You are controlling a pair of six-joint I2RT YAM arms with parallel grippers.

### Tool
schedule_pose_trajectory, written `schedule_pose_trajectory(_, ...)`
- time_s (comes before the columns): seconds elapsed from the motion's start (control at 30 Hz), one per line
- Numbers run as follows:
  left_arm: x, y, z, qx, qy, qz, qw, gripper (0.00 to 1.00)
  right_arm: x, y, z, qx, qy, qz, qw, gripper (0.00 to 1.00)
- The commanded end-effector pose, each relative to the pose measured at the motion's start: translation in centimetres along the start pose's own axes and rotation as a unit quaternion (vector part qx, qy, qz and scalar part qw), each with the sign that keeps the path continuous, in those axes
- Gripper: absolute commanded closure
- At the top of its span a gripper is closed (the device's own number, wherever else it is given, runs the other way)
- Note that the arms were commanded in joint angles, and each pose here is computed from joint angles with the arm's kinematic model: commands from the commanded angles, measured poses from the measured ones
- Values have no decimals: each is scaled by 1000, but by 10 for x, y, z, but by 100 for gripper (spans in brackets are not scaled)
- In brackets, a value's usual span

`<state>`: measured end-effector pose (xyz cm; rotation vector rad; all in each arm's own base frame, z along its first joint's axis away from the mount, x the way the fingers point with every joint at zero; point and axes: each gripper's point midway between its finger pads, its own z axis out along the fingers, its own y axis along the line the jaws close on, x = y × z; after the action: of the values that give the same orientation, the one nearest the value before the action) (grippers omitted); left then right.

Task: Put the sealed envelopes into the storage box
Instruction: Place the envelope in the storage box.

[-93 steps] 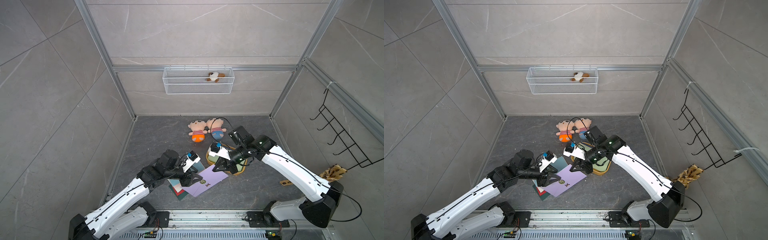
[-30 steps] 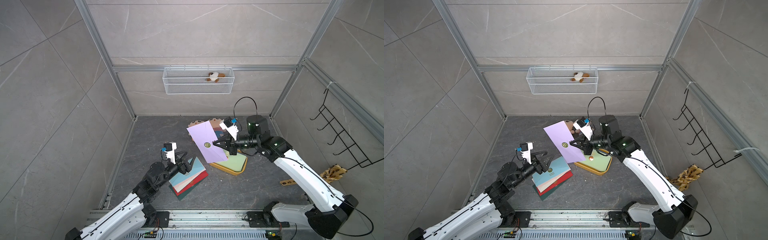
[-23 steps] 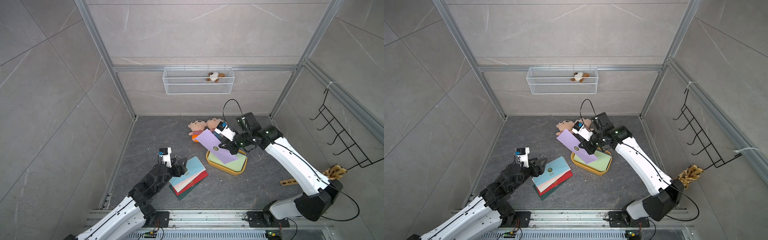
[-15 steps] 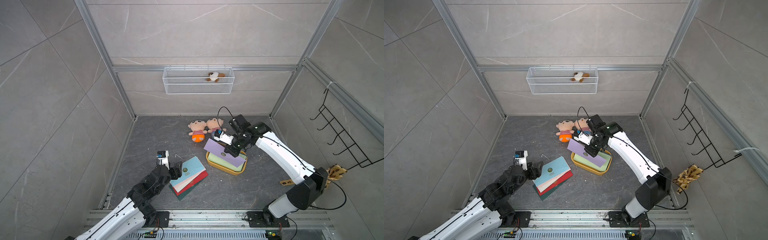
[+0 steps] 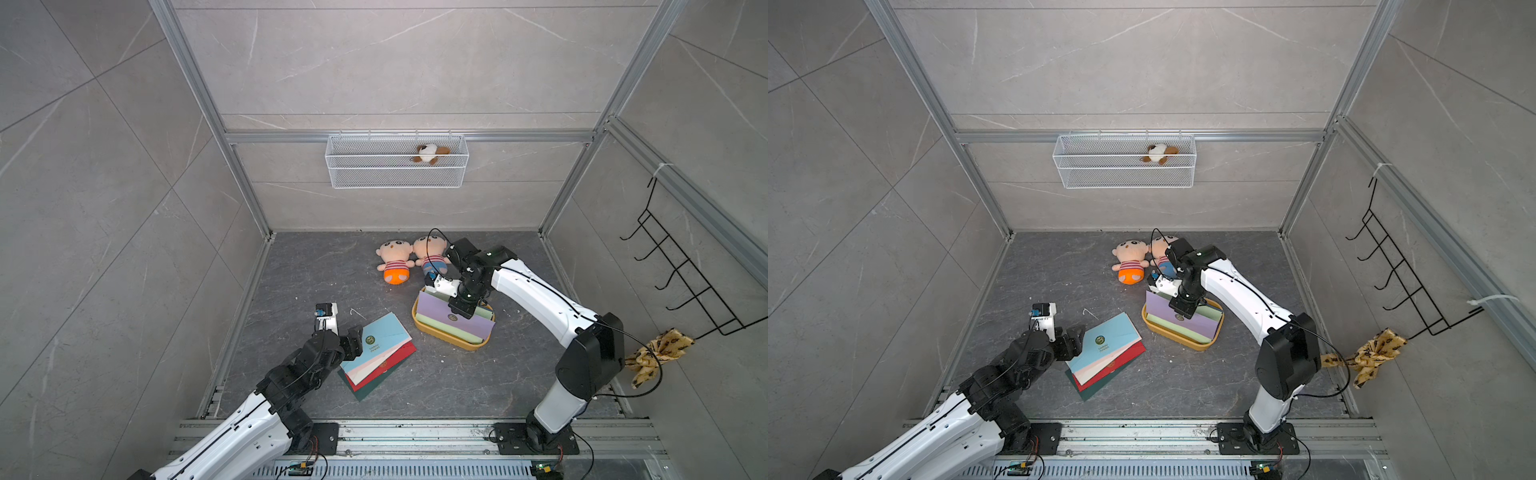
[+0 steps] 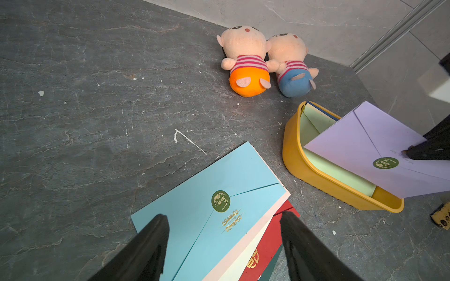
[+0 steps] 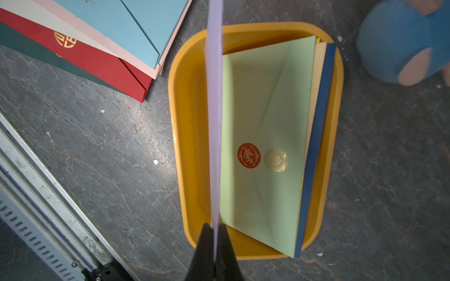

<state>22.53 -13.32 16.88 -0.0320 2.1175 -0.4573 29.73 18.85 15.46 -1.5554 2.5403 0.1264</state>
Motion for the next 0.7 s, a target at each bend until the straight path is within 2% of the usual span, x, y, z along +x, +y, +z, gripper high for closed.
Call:
schedule_pose_trajectory(0.0,-19,-4,-8,1,-27,0,1000,23,1,-8,6,5,5,1,1000,100)
schedule_pose_trajectory(0.47,-16,-3,-5,-2,-21,1,1000,23,-9,-11,38,-34,15,15,999,98)
schedule_pose_trajectory(0.67,-16,-3,-5,-3,-21,1,1000,23,-11,-15,34,-20,7,24,999,68)
